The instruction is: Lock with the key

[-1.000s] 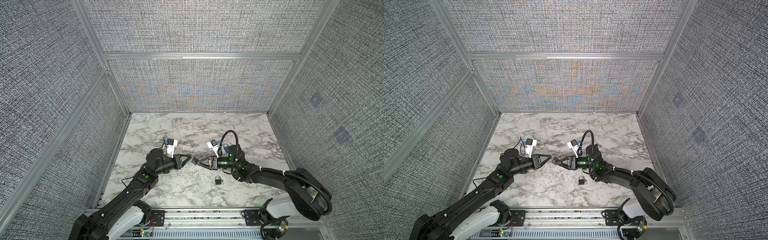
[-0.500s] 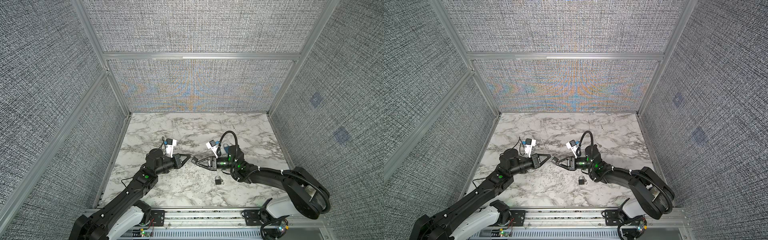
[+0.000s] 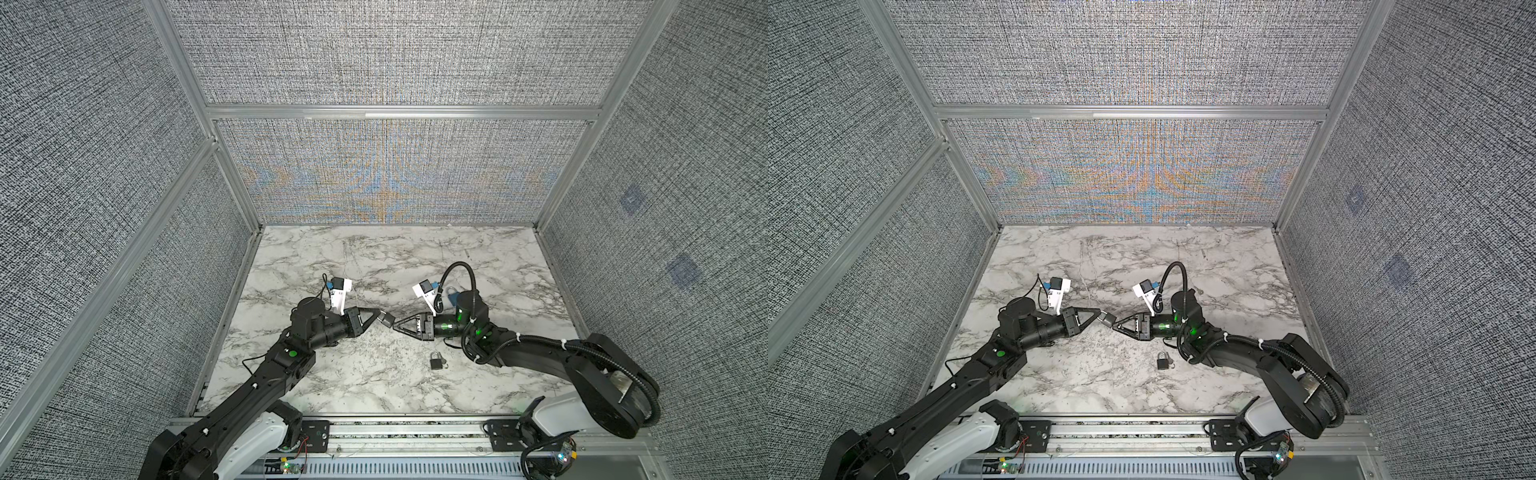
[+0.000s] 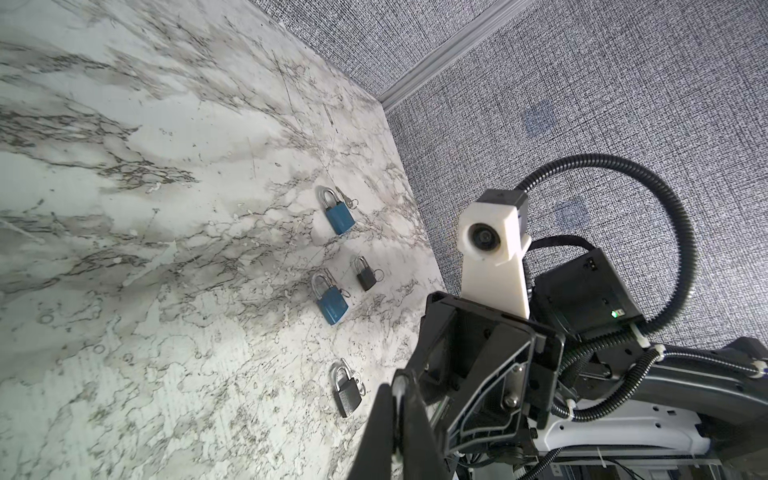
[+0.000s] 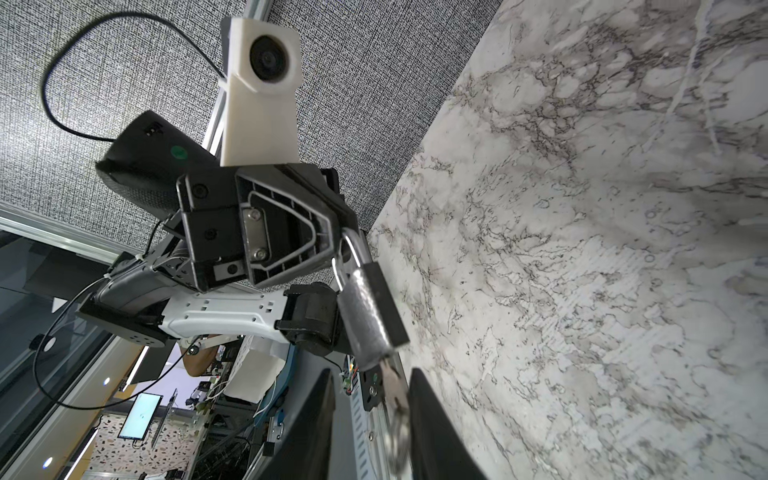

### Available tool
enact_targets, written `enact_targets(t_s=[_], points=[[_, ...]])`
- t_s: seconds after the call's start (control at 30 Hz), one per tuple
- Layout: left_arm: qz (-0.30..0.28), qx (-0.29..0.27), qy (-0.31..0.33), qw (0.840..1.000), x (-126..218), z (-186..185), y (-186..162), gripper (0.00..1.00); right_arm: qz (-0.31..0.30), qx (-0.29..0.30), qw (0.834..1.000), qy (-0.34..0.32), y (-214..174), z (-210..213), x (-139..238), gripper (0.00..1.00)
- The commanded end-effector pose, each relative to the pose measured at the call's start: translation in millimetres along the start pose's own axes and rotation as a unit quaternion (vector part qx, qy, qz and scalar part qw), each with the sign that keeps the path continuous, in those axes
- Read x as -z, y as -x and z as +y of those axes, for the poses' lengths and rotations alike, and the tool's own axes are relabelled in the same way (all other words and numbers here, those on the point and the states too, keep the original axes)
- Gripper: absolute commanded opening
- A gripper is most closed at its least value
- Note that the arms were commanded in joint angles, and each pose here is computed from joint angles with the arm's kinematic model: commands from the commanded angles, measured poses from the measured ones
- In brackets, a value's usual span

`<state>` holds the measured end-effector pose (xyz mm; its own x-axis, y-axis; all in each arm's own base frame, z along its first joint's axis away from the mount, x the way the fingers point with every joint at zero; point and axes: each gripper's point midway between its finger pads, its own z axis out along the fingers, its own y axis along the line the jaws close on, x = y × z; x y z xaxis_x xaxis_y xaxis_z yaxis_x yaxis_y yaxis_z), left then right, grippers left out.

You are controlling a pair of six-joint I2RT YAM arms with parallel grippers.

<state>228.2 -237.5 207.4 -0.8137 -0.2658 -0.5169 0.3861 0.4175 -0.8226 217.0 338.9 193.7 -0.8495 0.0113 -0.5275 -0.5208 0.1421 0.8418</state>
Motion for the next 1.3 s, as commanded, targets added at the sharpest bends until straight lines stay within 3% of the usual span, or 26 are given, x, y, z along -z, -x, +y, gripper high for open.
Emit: enact_targets(t_s=[0.0,0.3,0.67,0.87,0.93,1.27], points=[[-0.003,-0.012,-0.022,1.000,0,-10,3,0.00,-0.013,0.016,1.000,0.005,8,6,0,0.42],[-0.013,-0.015,-0.019,1.000,2,-11,7,0.00,-0.005,0.012,1.000,0.005,5,5,-2,0.29],[-0.027,-0.013,-0.009,1.000,5,-7,10,0.00,0.001,0.008,1.000,0.012,1,6,-3,0.22],[-0.031,-0.012,-0.007,0.999,6,-7,11,0.00,0.002,0.005,1.000,0.015,-1,6,-2,0.09],[-0.034,-0.012,-0.008,0.999,6,-7,11,0.00,0.000,0.000,1.000,0.018,-1,5,-2,0.00],[-0.045,-0.012,-0.010,0.999,11,-7,17,0.00,-0.004,-0.012,0.999,0.030,-3,3,-1,0.00]])
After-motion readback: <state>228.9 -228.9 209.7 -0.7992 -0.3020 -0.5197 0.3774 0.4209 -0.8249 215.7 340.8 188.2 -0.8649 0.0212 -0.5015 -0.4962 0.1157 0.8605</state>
